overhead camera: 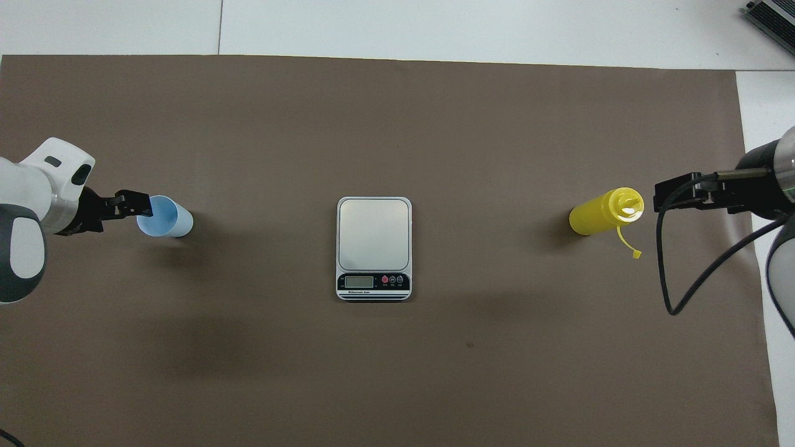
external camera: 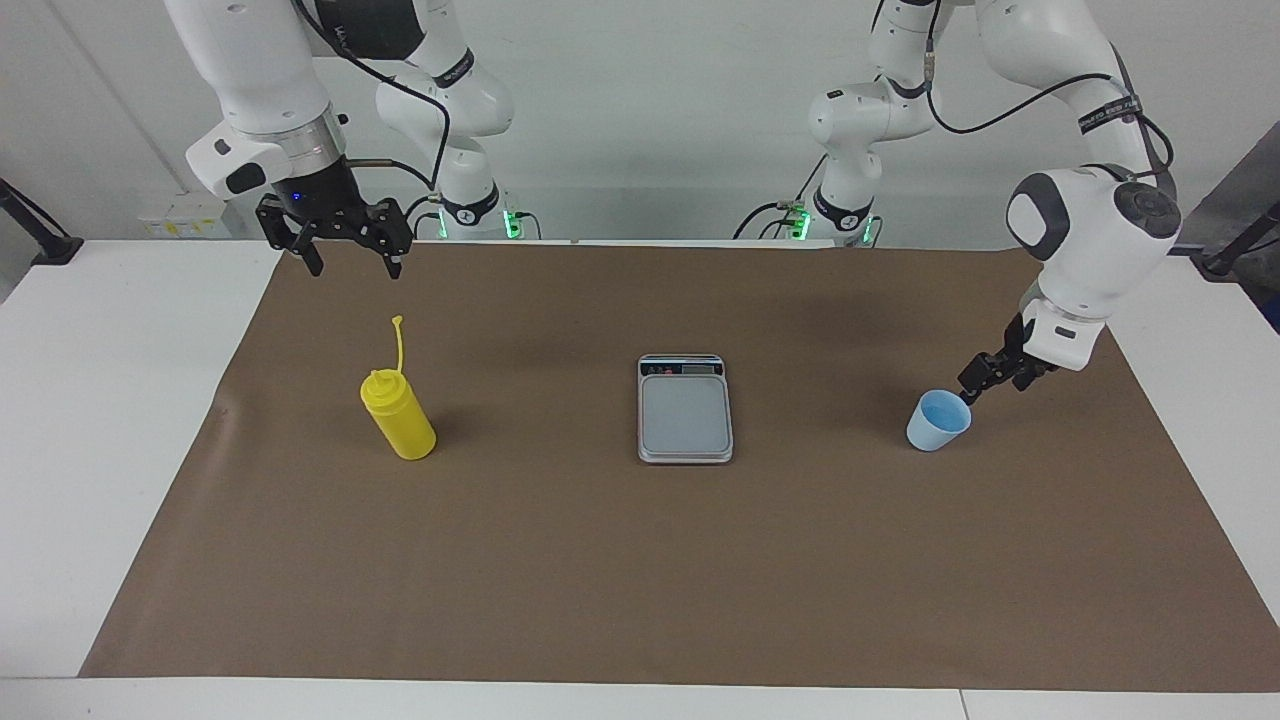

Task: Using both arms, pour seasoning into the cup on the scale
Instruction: 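Reach the left gripper to the light-blue cup and grasp it, then lift the blue cup with the left gripper and carry it onto the scale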

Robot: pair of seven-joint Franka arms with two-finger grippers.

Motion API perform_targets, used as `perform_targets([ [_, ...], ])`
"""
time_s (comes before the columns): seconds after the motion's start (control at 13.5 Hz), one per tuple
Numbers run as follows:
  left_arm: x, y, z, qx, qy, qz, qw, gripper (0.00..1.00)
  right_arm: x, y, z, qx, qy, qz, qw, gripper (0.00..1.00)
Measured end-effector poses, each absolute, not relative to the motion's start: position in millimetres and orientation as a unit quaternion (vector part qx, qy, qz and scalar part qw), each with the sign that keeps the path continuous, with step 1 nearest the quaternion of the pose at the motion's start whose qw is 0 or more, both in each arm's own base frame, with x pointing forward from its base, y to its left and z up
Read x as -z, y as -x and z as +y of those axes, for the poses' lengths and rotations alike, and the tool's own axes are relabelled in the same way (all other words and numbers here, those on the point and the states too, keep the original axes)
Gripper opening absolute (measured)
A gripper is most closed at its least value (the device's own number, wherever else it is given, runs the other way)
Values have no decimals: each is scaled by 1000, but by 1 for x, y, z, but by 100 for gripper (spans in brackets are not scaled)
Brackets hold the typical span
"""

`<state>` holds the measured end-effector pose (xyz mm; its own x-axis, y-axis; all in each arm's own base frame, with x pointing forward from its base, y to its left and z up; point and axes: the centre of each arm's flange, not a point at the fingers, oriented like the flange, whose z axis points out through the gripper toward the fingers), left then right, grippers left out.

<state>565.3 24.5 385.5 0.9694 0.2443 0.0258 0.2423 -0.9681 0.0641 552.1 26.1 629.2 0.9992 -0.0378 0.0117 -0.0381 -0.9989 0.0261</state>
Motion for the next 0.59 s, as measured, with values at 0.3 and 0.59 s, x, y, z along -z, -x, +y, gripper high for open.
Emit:
perform_targets([
  [0.3,-354,-567,23,5,-991,126,35,100,-629,-552,26,-6,-1000,-19,13,100],
  [0.59,-347,-568,16,8,-994,103,36,78,-629,-552,26,-6,-1000,-19,13,100],
])
